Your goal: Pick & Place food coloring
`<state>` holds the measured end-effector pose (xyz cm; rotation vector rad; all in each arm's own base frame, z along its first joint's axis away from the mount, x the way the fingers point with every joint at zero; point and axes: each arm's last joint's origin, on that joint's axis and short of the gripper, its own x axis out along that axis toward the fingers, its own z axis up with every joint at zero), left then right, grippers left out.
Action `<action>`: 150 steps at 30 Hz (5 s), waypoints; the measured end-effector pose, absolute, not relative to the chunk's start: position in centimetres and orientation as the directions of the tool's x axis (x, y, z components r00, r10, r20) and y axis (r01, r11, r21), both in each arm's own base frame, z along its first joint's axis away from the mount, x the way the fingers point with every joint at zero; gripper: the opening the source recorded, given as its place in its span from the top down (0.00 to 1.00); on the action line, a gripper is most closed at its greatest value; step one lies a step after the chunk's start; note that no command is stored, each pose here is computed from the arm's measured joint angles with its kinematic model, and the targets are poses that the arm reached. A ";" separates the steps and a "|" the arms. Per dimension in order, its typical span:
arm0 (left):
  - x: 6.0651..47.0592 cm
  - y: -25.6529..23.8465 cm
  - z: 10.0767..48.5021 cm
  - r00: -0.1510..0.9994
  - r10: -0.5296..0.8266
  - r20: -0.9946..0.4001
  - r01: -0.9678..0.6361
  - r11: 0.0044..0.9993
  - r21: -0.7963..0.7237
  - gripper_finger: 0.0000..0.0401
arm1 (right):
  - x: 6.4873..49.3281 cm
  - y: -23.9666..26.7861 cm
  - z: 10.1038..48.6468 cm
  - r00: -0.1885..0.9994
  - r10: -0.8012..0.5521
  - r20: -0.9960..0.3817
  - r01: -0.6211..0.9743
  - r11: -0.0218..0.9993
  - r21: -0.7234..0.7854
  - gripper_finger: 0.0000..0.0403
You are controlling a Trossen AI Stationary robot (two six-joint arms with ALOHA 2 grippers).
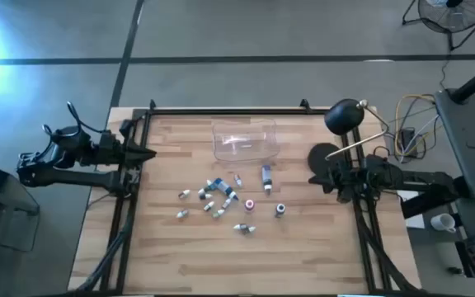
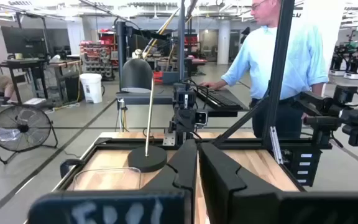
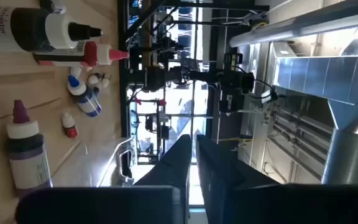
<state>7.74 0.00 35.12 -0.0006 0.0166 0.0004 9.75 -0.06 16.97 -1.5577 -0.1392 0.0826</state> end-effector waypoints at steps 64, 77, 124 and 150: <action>7.7 0.0 35.1 1.000 0.000 -0.016 0.000 1.000 -0.001 1.00 | 9.7 -0.1 17.0 0.989 0.141 0.037 0.035 0.013 -0.999 0.96; 7.7 0.0 35.1 1.000 0.000 -0.017 0.000 1.000 -0.001 1.00 | 9.7 -0.1 17.0 0.989 0.141 0.037 0.035 0.013 -0.999 0.96; 7.7 0.0 35.1 1.000 0.000 -0.017 0.000 1.000 -0.001 1.00 | 9.5 -0.2 18.9 0.969 0.091 0.231 0.151 0.524 -0.839 0.96; 7.7 0.0 35.1 1.000 0.000 -0.017 0.000 1.000 -0.001 1.00 | 9.0 0.1 20.6 0.899 0.175 0.400 -0.258 0.953 0.162 0.96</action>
